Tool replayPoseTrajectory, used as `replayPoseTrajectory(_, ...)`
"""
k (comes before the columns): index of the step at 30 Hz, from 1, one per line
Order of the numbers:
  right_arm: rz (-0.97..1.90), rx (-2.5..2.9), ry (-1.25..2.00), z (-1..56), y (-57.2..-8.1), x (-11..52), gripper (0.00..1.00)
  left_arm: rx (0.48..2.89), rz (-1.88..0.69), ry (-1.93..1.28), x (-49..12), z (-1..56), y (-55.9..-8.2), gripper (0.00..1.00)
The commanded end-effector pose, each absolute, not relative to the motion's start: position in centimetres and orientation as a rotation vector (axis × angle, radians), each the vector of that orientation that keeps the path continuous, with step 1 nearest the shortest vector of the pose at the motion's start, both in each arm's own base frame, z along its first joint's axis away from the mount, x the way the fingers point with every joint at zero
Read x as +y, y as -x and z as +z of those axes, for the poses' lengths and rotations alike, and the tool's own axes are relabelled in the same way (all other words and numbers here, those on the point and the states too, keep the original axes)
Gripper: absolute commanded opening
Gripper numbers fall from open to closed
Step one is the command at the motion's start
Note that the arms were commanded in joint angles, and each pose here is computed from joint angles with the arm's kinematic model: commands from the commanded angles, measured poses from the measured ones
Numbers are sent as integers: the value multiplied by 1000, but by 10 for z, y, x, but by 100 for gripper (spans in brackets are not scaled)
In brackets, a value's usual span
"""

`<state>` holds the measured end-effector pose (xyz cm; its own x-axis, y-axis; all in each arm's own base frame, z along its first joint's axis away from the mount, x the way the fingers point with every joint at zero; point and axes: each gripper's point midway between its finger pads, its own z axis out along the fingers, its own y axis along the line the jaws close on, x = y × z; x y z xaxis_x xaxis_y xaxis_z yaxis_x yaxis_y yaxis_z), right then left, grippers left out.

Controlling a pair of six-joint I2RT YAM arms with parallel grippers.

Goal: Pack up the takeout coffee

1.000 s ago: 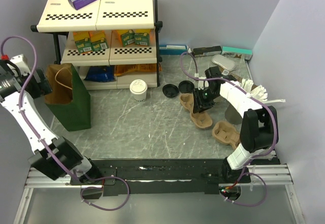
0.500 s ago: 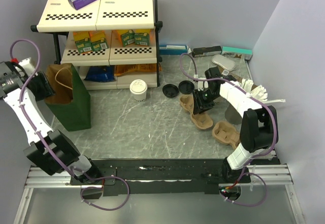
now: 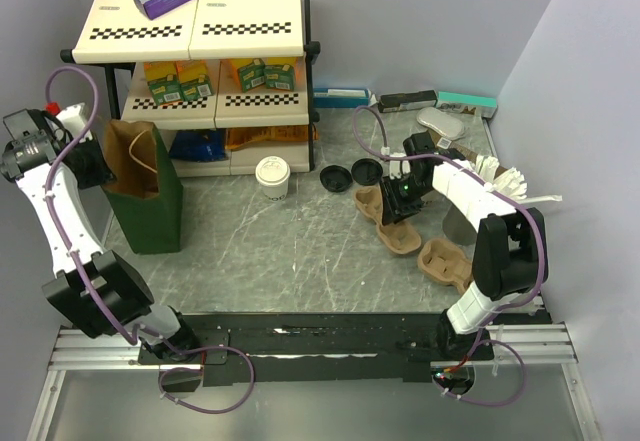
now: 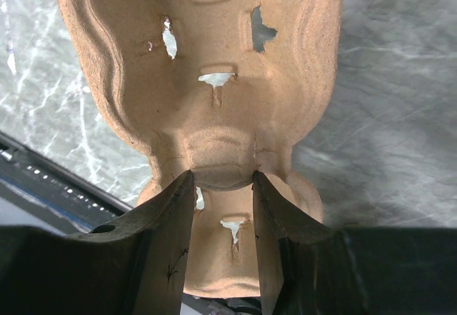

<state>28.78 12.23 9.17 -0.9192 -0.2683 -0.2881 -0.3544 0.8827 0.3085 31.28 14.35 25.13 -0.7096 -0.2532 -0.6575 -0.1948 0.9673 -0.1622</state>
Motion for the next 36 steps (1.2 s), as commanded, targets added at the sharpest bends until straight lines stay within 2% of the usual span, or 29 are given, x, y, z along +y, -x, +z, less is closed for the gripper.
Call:
replayPoseTrajectory(1, 417, 2819, 478, 80, -293, 114, 0, 2343, -107, 211, 134, 269, -308, 1)
replayPoseTrajectory(7, 379, 2863, 565, 64, -290, 109, 0, 2350, -120, 80, 122, 273, -297, 1)
replayPoseTrajectory(9, 395, 2861, 577, 66, -288, 111, 5, 2360, -106, -8, 118, 274, -291, 1)
replayPoseTrajectory(10, 390, 2861, 579, 67, -287, 110, 21, 2363, -95, -41, 118, 276, -289, 1)
replayPoseTrajectory(17, 420, 2802, 599, 92, -287, 114, 57, 2457, -88, -344, 103, 267, -250, 1)
replayPoseTrajectory(18, 429, 2794, 604, 94, -286, 116, 67, 2453, -79, -369, 102, 267, -248, 1)
replayPoseTrajectory(20, 455, 2771, 629, 100, -285, 118, 78, 2402, -24, -478, 98, 275, -242, 1)
replayPoseTrajectory(21, 456, 2758, 642, 101, -286, 118, 93, 2375, -8, -512, 96, 280, -241, 1)
replayPoseTrajectory(22, 456, 2729, 652, 107, -287, 119, 100, 2340, -14, -544, 91, 285, -242, 1)
replayPoseTrajectory(24, 449, 2655, 664, 119, -295, 120, 100, 2281, 7, -624, 83, 294, -241, 1)
replayPoseTrajectory(30, 438, 2058, 709, 217, -330, 141, 100, 2178, -18, -899, 39, 288, -232, 1)
replayPoseTrajectory(32, 580, 2006, 703, 226, -324, 160, 100, 2158, -57, -973, 23, 280, -229, 1)
replayPoseTrajectory(33, 667, 2012, 828, 221, -310, 170, 97, 2149, -77, -987, 18, 279, -229, 1)
replayPoseTrajectory(35, 905, 1990, 1012, 227, -294, 194, 74, 2115, -142, -997, 4, 284, -233, 1)
replayPoseTrajectory(36, 932, 2026, 1047, 221, -293, 195, 73, 2105, -172, -992, -1, 286, -234, 1)
